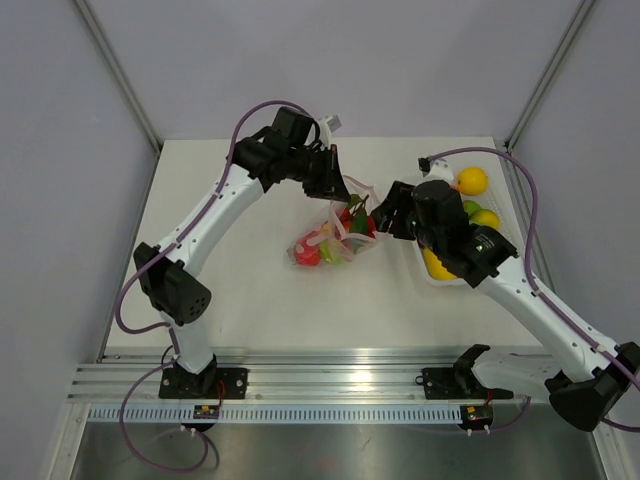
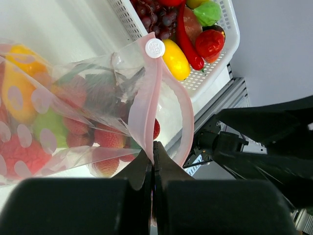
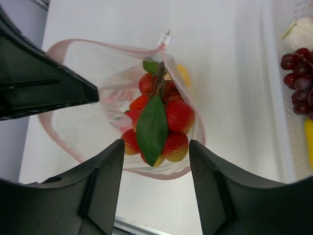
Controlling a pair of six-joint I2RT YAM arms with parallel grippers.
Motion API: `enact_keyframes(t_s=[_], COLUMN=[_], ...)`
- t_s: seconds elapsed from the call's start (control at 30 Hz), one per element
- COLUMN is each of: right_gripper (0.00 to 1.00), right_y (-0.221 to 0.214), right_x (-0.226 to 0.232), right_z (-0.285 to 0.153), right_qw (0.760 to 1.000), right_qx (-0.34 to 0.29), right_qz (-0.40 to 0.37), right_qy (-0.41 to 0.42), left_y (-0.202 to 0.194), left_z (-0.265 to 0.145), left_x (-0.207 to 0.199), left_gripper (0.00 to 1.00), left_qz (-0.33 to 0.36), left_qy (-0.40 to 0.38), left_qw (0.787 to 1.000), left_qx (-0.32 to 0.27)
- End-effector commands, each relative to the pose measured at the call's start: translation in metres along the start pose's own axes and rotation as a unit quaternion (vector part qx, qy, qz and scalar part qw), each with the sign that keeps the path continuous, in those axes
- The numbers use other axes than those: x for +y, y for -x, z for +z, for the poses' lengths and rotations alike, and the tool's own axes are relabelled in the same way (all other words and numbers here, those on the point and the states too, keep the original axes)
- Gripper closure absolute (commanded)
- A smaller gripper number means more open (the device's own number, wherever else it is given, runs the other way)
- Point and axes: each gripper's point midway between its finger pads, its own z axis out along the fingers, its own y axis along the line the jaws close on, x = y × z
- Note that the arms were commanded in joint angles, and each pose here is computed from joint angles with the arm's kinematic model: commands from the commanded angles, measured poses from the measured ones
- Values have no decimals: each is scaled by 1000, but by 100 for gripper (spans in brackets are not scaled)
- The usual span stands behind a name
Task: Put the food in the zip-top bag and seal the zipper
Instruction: Adjust the zipper food storage bag at the center of the board.
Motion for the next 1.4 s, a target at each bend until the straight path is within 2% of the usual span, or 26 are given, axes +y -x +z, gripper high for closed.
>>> enact_keyframes(t_s=[0.0, 0.23, 0.4, 0.43, 0.5, 0.53, 0.67, 0.7, 0.8, 0.87, 0.93, 1.1, 1.17, 1.23, 1.37], right_gripper=[41, 51, 61, 66, 96, 100, 100, 100, 100, 100, 100, 100, 100, 100, 100], right_y=[-10, -41, -42, -40, -30, -25, 17, 39, 68, 69, 54, -10, -13, -1, 37], right_x=[-25, -49, -35, -23, -6, -2, 33, 52, 75, 80, 69, 19, 18, 27, 41], right_z=[12, 41, 51, 54, 56, 55, 39, 28, 6, 2, 13, 65, 69, 63, 41], right_qw=[999, 997, 998, 997, 997, 997, 995, 993, 988, 987, 989, 994, 994, 994, 995], right_qx=[3, 48, 58, 67, 69, 68, 40, 21, -2, -2, 16, 90, 95, 82, 38], right_qz=[1, 31, 33, 32, 26, 23, 5, 1, -7, -9, -14, -33, -32, -30, -47], right_qy=[-52, -60, -15, 9, 37, 41, 92, 117, 155, 163, 144, 53, 49, 64, 76], left_y=[13, 9, 7, 7, 6, 7, 20, 21, 43, 50, 46, 9, 2, 5, 37], left_z=[-29, -32, -35, -35, -35, -35, -49, -56, -88, -102, -97, -31, -22, -25, -73], left_x=[-29, -28, -28, -27, -26, -25, -17, -14, -15, -14, -8, 52, 62, 58, 13], left_gripper=[100, 100, 100, 100, 100, 100, 100, 100, 100, 100, 100, 100, 100, 100, 100], left_qz=[34, 34, 36, 36, 36, 36, 42, 38, 49, 55, 49, -3, -10, -6, 36], left_qy=[-45, -42, -42, -41, -39, -33, -11, -1, 25, 42, 45, 80, 88, 87, 61], left_qw=[997, 998, 997, 997, 998, 998, 997, 997, 992, 989, 990, 996, 996, 996, 993], left_qx=[-43, -45, -47, -47, -46, -48, -67, -66, -111, -133, -128, -49, -29, -28, -98])
